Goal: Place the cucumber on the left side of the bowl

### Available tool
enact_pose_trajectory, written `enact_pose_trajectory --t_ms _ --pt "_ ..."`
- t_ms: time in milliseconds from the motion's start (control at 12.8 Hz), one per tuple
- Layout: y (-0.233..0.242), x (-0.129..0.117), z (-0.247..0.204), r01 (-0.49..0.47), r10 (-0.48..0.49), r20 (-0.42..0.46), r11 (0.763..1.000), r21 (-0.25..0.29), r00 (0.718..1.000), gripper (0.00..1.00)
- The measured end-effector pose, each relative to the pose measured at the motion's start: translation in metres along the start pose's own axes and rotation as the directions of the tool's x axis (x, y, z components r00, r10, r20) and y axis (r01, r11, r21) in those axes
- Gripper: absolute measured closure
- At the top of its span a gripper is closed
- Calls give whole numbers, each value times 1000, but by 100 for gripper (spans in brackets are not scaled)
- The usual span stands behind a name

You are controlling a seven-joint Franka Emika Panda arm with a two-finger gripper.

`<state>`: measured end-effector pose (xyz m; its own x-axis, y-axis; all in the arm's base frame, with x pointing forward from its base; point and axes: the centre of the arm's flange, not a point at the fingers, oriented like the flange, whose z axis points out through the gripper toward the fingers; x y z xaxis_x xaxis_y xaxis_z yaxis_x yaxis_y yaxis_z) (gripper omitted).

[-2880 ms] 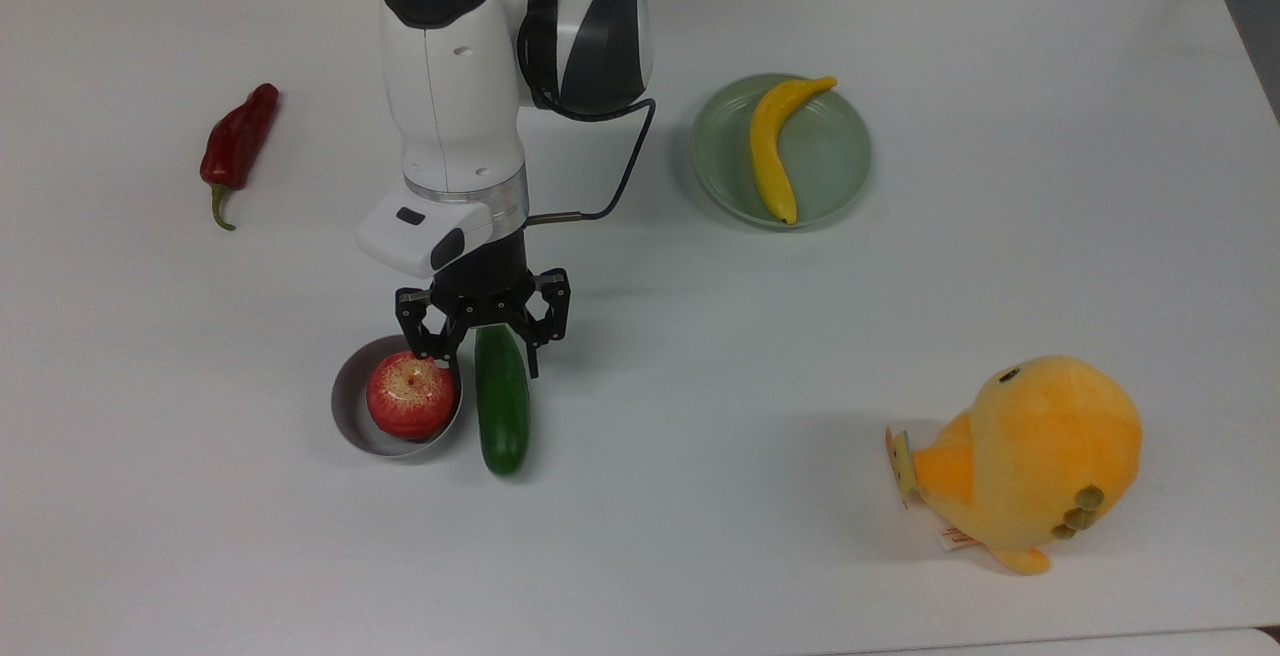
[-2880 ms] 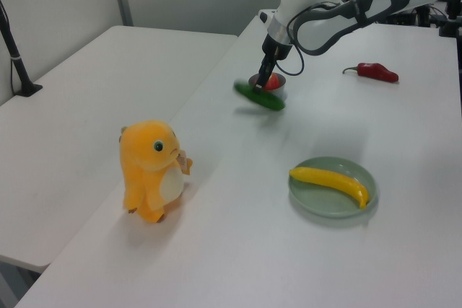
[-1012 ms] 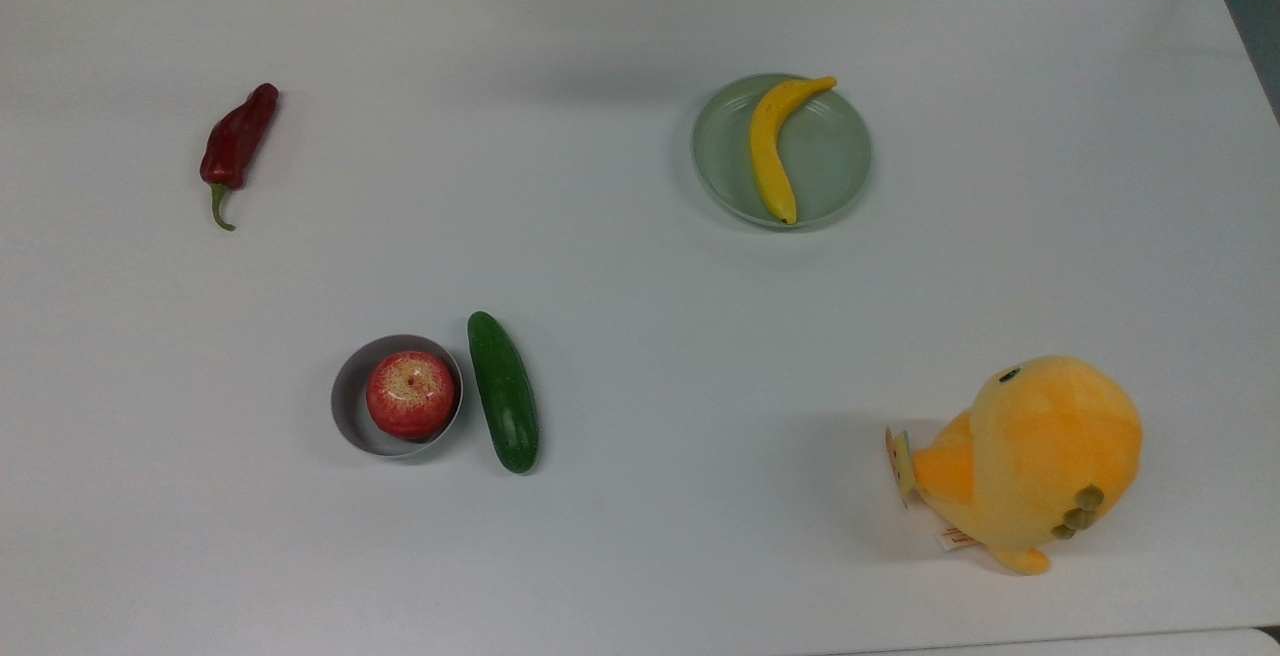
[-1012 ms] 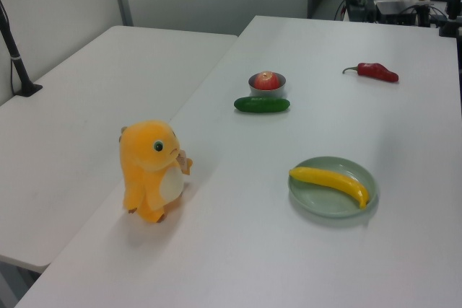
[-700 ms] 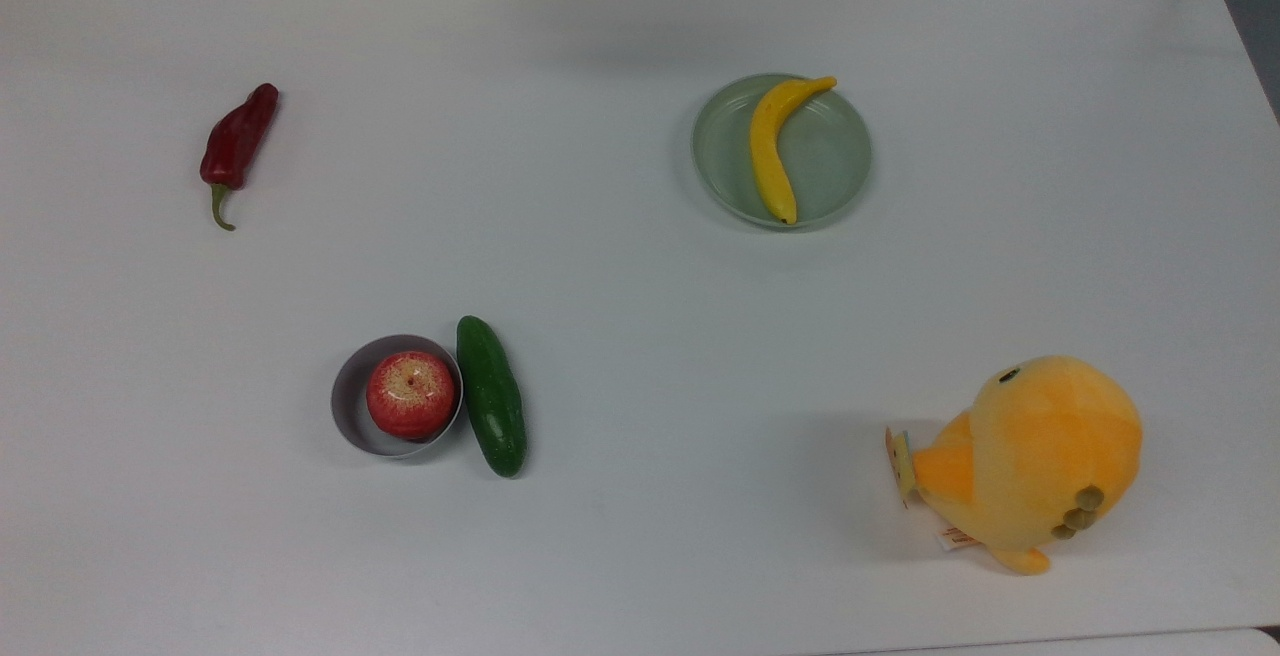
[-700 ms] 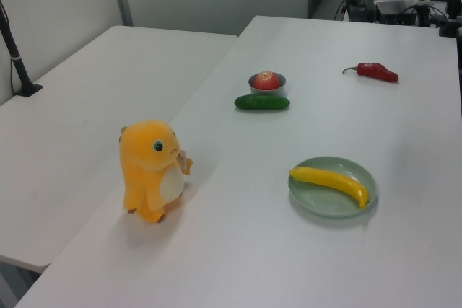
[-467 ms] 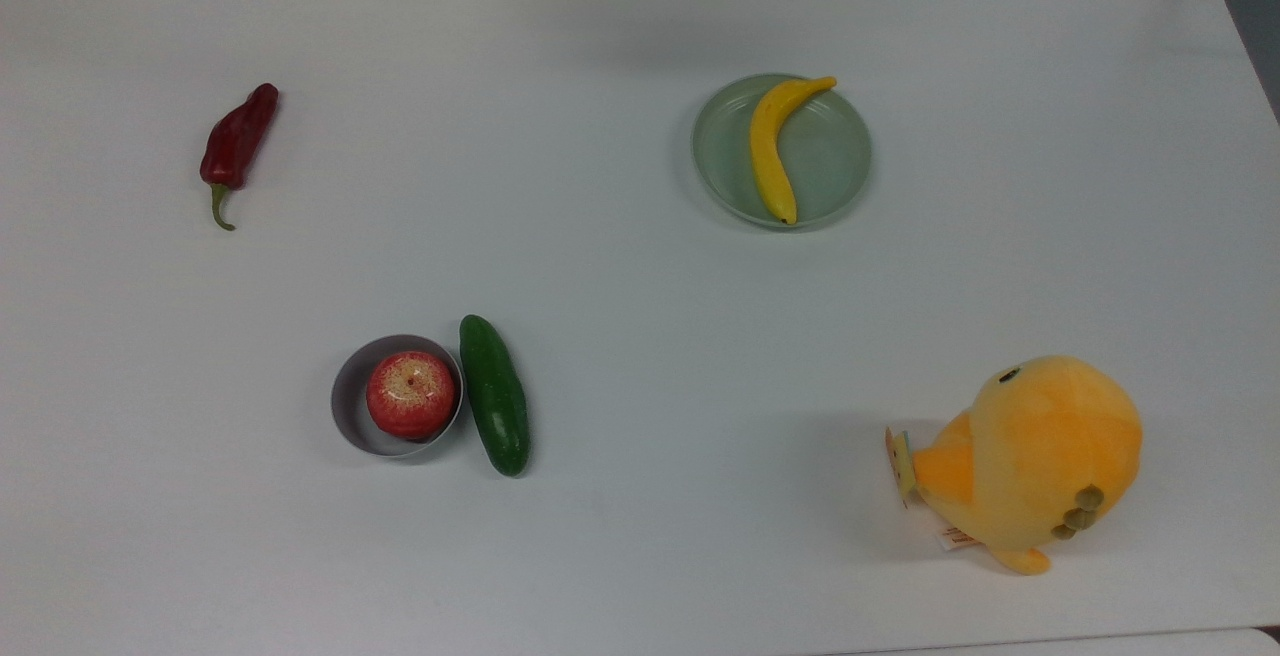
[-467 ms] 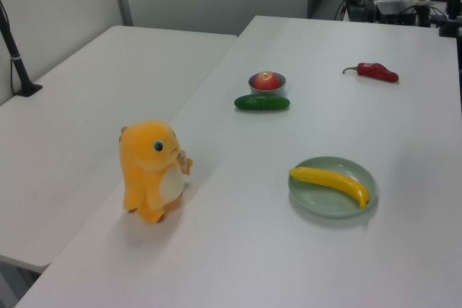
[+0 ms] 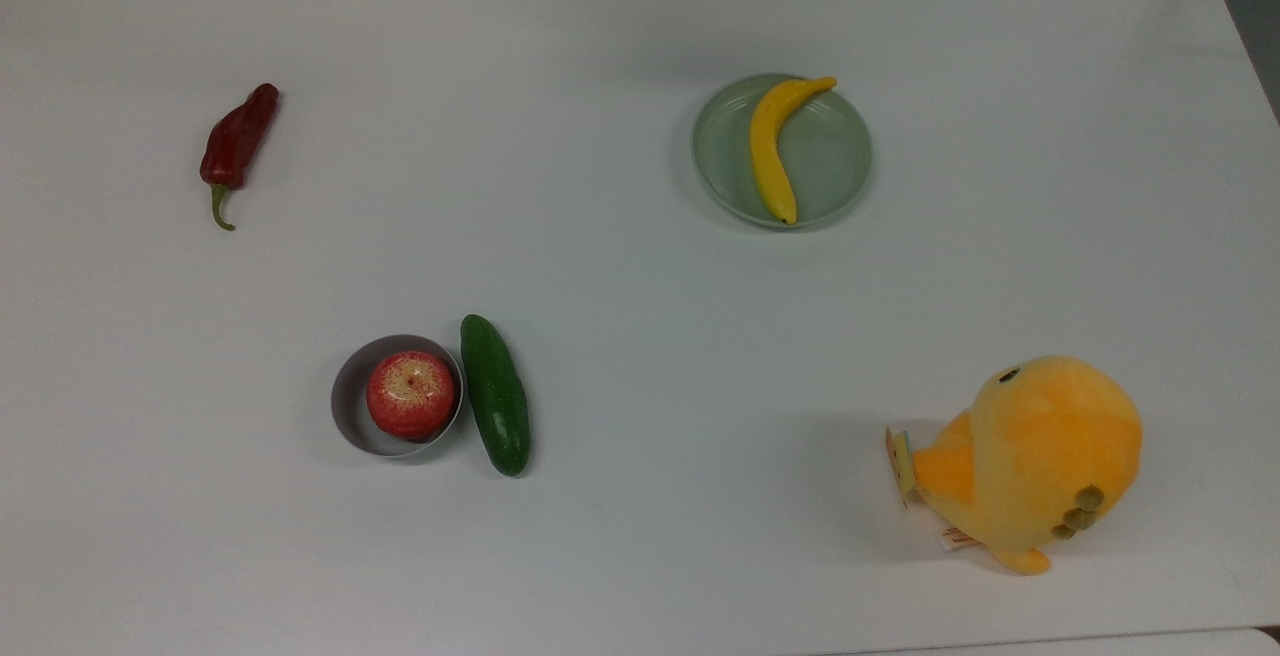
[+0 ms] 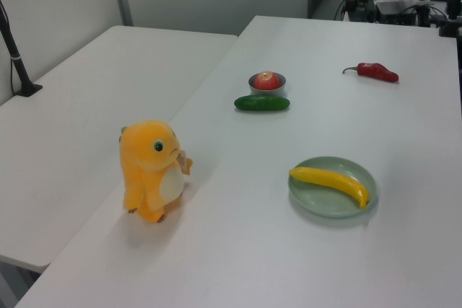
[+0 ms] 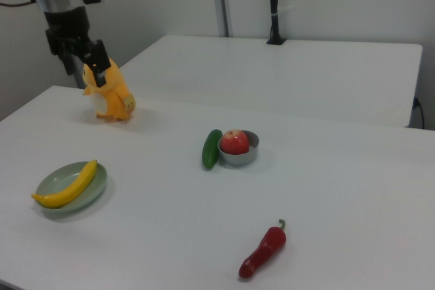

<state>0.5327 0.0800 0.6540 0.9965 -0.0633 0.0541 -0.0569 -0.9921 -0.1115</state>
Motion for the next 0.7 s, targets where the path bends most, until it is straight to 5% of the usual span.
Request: enact_pose_trajectory --t_ms 700 --pt "38 33 28 119 -121 -81 992 -30 989 0"
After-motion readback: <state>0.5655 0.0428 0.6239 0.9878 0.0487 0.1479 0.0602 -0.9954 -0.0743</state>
